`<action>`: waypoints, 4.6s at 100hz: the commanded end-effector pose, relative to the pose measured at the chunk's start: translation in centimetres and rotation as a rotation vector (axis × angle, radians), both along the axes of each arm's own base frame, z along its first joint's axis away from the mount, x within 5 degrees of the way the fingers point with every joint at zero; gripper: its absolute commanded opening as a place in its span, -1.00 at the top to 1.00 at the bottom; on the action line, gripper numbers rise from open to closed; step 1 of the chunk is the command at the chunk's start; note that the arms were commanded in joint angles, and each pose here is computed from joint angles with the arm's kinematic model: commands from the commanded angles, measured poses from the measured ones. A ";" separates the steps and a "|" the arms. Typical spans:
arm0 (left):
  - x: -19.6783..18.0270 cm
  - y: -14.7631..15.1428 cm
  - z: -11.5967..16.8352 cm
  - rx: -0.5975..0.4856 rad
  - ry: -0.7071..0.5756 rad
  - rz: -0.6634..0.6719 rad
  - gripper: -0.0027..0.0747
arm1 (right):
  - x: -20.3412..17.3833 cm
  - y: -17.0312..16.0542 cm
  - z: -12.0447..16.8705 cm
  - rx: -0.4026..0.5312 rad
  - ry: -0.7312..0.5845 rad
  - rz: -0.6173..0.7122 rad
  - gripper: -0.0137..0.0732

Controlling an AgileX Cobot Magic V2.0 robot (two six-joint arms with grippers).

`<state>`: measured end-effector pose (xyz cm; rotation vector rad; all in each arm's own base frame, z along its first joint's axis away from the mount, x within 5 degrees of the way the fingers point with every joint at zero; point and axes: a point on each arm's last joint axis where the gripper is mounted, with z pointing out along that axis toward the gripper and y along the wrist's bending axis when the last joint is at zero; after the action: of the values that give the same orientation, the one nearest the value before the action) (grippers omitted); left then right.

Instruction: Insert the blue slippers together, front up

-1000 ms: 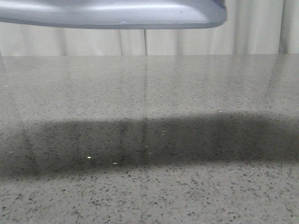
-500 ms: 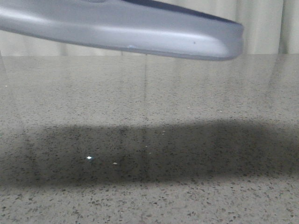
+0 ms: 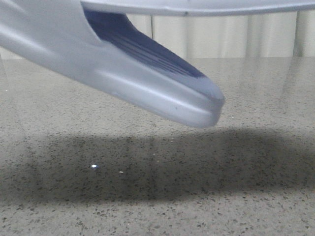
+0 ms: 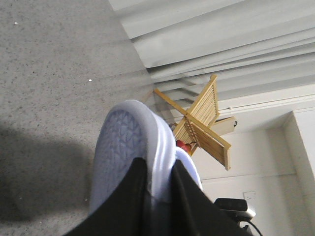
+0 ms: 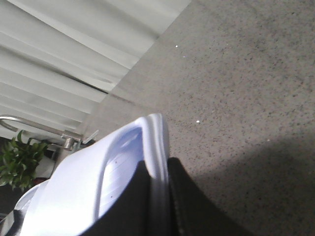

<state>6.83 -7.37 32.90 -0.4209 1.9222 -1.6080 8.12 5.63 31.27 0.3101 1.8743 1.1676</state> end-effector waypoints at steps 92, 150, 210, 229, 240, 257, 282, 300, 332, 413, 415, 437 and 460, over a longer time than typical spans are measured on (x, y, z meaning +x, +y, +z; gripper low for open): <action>-0.9 -0.4 3.9 -0.380 -0.048 -0.121 0.89 | -0.5 0.6 2.9 0.211 -0.151 0.081 0.93; -1.3 -0.6 3.9 -0.369 -0.058 -0.168 0.89 | 0.8 2.4 2.9 0.205 -0.197 0.294 0.93; -0.2 0.0 3.4 -0.294 -0.075 -0.023 0.89 | 2.1 0.9 2.1 -0.029 -0.269 0.077 -0.32; 0.2 0.2 2.9 -0.282 -0.065 0.022 0.89 | 0.9 -0.6 3.2 -0.091 -0.400 -0.079 -0.32; 0.4 0.3 2.8 -0.266 -0.070 0.049 0.89 | -0.2 -2.1 3.9 -0.125 -0.485 -0.239 -0.32; 0.9 0.4 2.5 -0.228 -0.067 0.075 0.89 | -2.3 -3.7 4.7 -0.157 -0.596 -0.395 -0.32; 4.0 -0.5 0.9 -0.136 0.021 0.070 0.89 | -3.0 -3.8 4.9 -0.158 -0.630 -0.396 -0.32; 6.6 -1.1 -0.8 -0.072 0.088 0.073 0.89 | -3.1 -3.5 4.9 -0.157 -0.637 -0.358 -0.32; 10.7 -2.2 -3.3 -0.065 0.138 0.055 0.89 | -3.2 -3.3 4.9 -0.157 -0.642 -0.332 -0.32; 12.6 -2.4 -5.7 0.059 0.159 0.071 0.41 | -3.2 -3.2 4.9 -0.157 -0.643 -0.326 -0.32; 12.6 -2.4 -5.7 0.062 0.155 0.070 0.33 | -3.2 -3.2 4.9 -0.157 -0.643 -0.326 -0.32; 12.8 -2.1 -6.1 0.120 0.149 0.103 -0.28 | -3.2 -3.2 4.9 -0.157 -0.643 -0.326 -0.32; 13.2 -1.4 -6.7 0.294 0.075 0.156 -0.27 | -3.2 -3.2 4.9 -0.157 -0.643 -0.326 -0.32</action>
<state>19.79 -8.67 24.96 -0.5726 2.1298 -1.2302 5.02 2.41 35.33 0.1296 1.2981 0.7653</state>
